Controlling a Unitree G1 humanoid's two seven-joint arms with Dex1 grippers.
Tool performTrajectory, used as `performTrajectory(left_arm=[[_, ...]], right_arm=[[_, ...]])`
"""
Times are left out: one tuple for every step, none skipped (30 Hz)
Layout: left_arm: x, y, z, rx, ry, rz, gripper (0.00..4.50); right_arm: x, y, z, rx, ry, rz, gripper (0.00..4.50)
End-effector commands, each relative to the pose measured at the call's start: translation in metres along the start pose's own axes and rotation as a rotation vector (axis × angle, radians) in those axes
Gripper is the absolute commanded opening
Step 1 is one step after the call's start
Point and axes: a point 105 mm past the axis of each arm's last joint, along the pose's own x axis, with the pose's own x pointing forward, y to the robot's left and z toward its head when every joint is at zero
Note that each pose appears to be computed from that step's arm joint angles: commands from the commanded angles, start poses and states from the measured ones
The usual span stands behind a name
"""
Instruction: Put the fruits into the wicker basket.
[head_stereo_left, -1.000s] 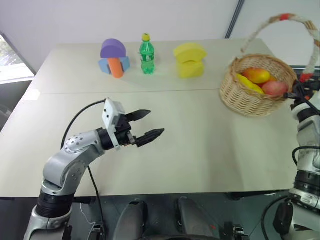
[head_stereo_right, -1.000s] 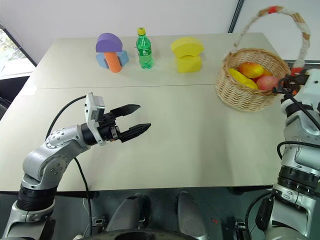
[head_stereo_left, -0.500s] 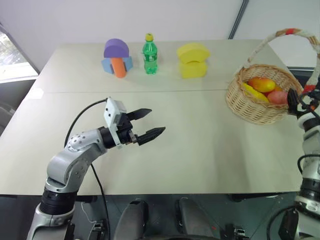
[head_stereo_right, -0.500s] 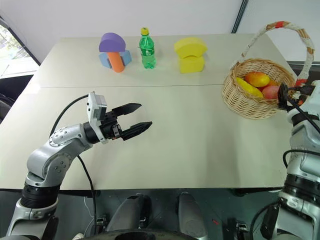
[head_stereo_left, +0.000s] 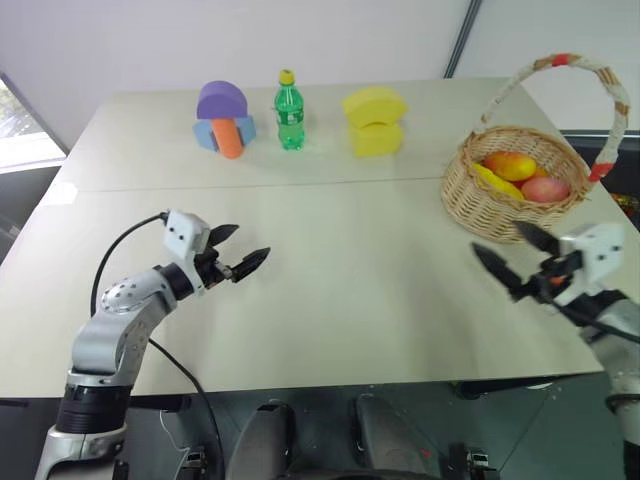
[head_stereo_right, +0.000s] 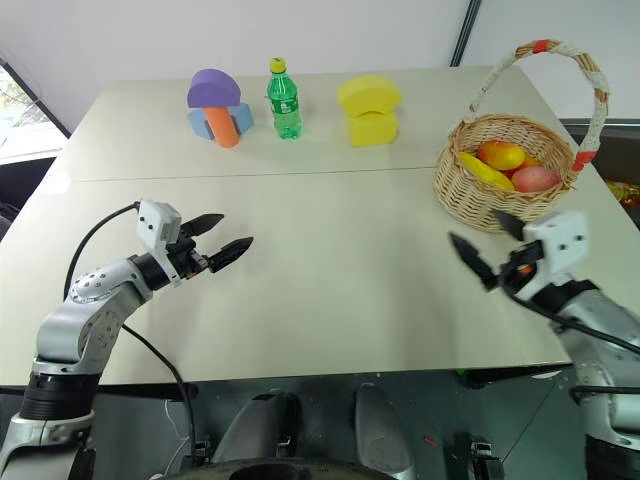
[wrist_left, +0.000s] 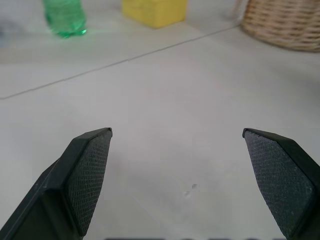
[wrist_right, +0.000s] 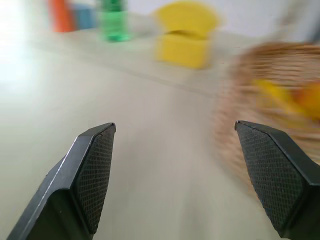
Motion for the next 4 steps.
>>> performTrajectory(left_arm=[[-0.0096,0.0074,0.0082,0.048,-0.039,0.051,4.5],[-0.0115,0.0081,0.007,0.05,-0.038,0.061,4.5],[-0.0138,0.0086,0.0052,0.049,-0.031,0.072,4.5],[-0.0159,0.0088,0.0044,0.052,-0.03,0.079,4.5]], right_arm=[[0.0111,0.0054,-0.0001,-0.004,-0.016,0.033,3.97],[0.0144,0.0059,-0.0018,0.002,-0.016,0.039,3.97],[0.0173,0.0069,-0.0035,0.004,-0.014,0.049,3.97],[0.0197,0.0072,-0.0046,0.004,-0.014,0.055,3.97]])
